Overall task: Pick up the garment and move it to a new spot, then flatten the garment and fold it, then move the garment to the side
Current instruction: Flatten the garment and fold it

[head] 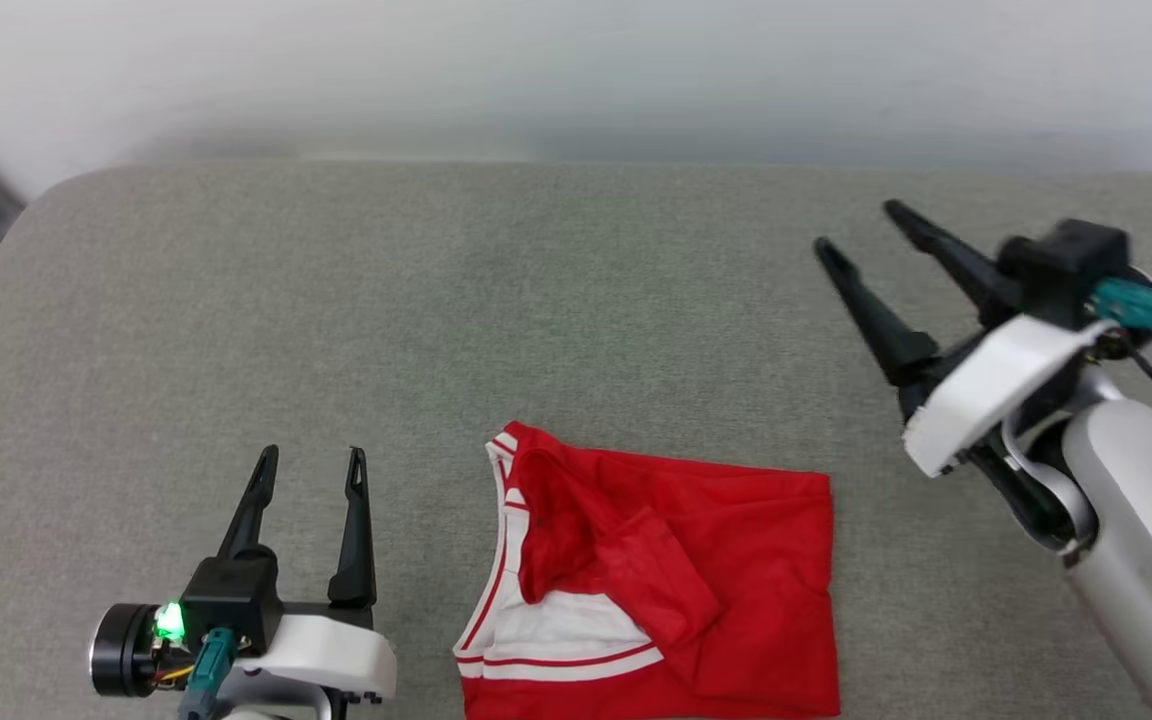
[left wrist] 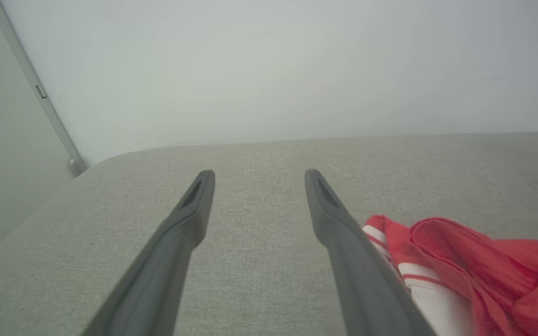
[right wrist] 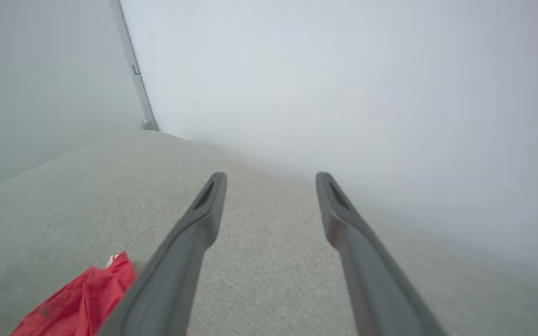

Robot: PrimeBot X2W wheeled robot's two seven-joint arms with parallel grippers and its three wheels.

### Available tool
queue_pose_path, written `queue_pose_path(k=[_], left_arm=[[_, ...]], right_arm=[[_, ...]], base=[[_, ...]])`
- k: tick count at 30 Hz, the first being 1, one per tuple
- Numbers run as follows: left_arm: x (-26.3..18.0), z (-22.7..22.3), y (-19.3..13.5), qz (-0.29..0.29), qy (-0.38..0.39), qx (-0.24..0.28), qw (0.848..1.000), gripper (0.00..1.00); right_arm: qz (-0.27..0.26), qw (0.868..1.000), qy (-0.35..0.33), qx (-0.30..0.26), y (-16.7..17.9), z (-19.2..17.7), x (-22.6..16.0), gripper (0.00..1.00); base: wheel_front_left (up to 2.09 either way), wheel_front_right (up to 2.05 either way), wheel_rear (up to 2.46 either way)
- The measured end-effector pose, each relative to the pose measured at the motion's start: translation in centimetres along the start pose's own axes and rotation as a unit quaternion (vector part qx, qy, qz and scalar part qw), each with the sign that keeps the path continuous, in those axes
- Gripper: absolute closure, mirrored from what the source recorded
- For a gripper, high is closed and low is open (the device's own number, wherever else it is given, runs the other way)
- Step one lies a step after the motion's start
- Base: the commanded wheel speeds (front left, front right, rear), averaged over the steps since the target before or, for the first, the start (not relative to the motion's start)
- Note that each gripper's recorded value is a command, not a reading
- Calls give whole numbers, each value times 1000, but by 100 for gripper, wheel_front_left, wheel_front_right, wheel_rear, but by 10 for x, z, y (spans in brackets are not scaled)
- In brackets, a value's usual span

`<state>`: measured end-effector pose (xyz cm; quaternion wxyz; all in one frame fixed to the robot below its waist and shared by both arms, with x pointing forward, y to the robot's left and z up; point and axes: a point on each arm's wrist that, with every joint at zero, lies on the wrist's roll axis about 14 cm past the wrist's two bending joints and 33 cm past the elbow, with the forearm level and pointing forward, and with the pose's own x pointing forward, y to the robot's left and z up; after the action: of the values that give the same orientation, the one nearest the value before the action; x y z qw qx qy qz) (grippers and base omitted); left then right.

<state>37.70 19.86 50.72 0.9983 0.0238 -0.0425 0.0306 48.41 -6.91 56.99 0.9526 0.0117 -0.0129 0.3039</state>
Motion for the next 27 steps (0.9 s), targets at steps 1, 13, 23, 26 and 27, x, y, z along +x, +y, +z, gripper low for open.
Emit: queue_pose_path(k=[1, 13, 23, 26, 27], left_arm=[[-1, 0, -2, -2, -1, -1, 1000, 0], [-10, 6, -7, -11, -8, -4, 1000, 0], [-12, 6, -4, -11, -8, -4, 1000, 0], [-12, 5, -4, -11, -6, -5, 1000, 0], [-12, 5, -4, -12, -6, -5, 1000, 0]], right_arm=[[-17, 1000, -17, -11, -8, 4, -7, 0], [-191, 975, -108, -21, -54, 7, -97, 0], [-243, 966, -90, 16, -33, -26, -139, 0], [-254, 963, -84, 23, -31, -32, -146, 0], [-256, 963, -82, 23, -30, -34, -148, 0]], base=[[0, 0, 0], [0, 0, 0], [0, 0, 0], [0, 0, 0], [0, 0, 0]])
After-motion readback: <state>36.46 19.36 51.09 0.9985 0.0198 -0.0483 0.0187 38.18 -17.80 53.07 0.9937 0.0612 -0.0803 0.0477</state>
